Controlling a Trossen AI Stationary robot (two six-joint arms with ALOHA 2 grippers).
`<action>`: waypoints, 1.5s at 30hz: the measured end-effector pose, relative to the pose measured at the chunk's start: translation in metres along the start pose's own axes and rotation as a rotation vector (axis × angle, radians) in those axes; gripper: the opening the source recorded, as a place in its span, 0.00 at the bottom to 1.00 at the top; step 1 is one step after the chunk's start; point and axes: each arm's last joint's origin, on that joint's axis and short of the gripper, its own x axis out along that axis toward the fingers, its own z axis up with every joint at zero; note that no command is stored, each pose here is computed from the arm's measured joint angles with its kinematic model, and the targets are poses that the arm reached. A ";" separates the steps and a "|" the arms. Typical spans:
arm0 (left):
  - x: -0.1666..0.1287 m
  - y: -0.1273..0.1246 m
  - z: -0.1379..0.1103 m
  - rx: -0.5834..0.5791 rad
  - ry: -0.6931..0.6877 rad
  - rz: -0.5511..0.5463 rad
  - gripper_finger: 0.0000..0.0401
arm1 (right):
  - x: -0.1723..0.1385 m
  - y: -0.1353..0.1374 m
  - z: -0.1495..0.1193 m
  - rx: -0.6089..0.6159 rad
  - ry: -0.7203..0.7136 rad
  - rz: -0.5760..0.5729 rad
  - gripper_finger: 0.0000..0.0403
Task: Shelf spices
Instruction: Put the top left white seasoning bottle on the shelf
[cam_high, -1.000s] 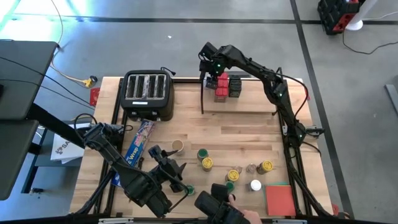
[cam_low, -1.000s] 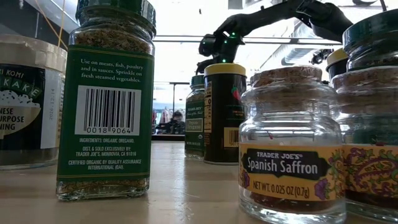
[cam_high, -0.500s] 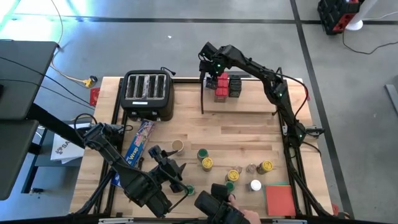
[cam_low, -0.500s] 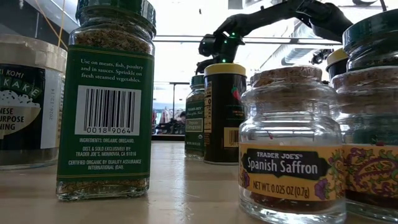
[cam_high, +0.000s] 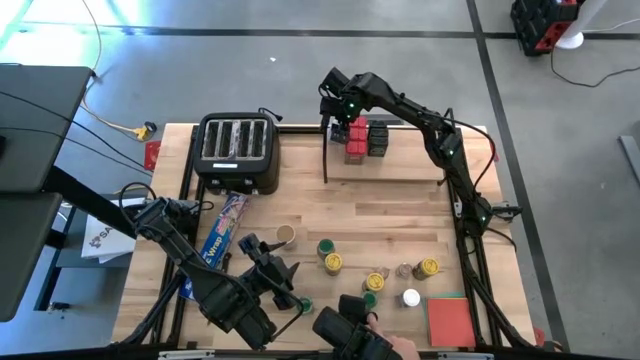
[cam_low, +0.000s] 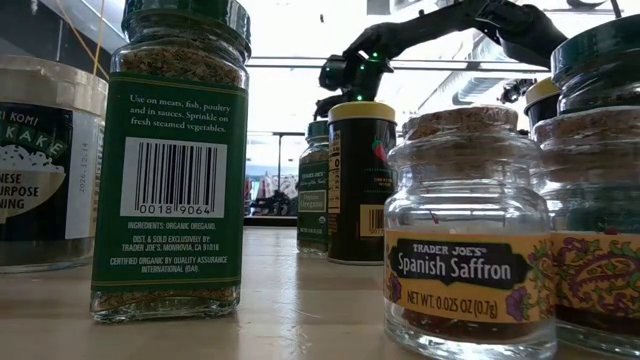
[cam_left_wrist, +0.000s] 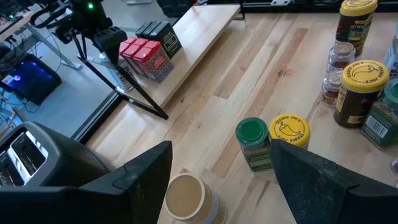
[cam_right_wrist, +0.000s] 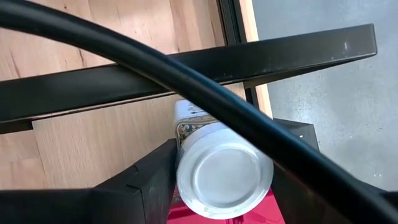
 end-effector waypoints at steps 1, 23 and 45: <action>0.000 0.000 0.000 0.000 0.000 0.000 0.67 | 0.000 0.000 0.000 0.000 0.000 0.000 0.55; 0.000 0.000 0.000 -0.001 0.000 -0.001 0.67 | 0.000 0.000 0.000 -0.020 0.002 -0.001 0.72; -0.001 -0.004 0.001 -0.015 -0.012 -0.023 0.67 | -0.109 0.031 -0.008 -0.124 -0.149 -0.014 0.75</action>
